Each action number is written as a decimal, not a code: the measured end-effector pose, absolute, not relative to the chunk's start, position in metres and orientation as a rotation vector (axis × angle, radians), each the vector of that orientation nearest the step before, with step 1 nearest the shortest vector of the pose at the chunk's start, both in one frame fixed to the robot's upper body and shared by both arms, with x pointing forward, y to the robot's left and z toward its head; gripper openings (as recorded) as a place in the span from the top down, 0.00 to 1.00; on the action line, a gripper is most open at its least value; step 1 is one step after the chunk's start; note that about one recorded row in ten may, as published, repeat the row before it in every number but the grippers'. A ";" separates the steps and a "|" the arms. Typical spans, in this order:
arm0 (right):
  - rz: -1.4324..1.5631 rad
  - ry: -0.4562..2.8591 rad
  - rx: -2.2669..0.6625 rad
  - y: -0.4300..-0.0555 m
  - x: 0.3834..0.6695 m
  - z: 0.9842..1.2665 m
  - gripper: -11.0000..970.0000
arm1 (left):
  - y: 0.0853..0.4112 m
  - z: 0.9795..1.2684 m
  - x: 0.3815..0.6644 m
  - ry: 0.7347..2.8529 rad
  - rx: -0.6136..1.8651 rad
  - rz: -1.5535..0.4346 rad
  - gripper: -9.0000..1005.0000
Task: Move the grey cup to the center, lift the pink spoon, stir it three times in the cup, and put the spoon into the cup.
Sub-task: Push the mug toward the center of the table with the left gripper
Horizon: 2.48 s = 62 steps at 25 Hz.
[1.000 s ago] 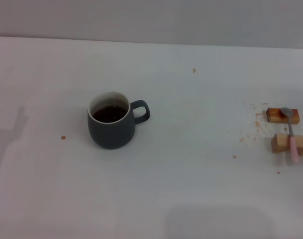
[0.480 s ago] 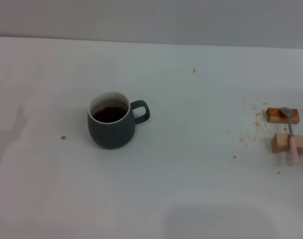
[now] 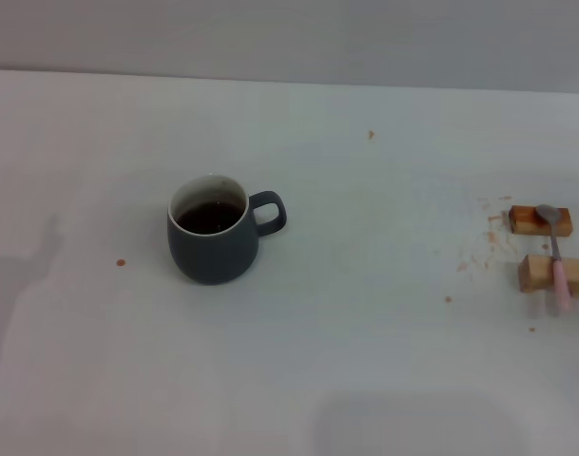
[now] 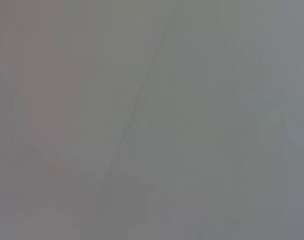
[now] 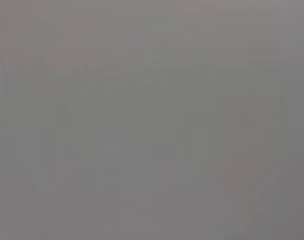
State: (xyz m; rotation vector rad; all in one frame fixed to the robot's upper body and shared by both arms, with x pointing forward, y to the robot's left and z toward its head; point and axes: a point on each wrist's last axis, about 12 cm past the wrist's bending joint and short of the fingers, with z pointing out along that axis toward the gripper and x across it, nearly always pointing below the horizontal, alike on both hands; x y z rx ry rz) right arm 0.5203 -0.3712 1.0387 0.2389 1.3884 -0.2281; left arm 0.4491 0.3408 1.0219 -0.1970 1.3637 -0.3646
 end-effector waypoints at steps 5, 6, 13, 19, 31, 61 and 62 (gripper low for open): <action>-0.146 1.380 0.249 -0.370 0.519 1.039 0.31 | 0.336 1.020 0.453 1.384 -0.150 -0.352 0.23; -0.104 1.380 0.264 -0.371 0.518 1.039 0.31 | 0.334 1.021 0.455 1.387 -0.141 -0.348 0.23; 0.093 1.386 0.310 -0.385 0.514 1.043 0.31 | 0.327 1.020 0.476 1.438 -0.119 -0.346 0.24; 0.105 1.390 0.401 -0.412 0.496 1.042 0.31 | 0.320 1.020 0.497 1.492 -0.103 -0.350 0.25; 0.070 1.352 0.540 -0.451 0.455 1.039 0.31 | 0.313 1.019 0.510 1.537 -0.048 -0.332 0.77; 0.323 1.255 0.647 -0.465 0.436 1.051 0.31 | 0.274 1.009 0.538 1.706 0.271 -0.289 0.99; 0.324 1.255 0.647 -0.465 0.436 1.051 0.31 | 0.273 1.008 0.538 1.708 0.286 -0.288 0.99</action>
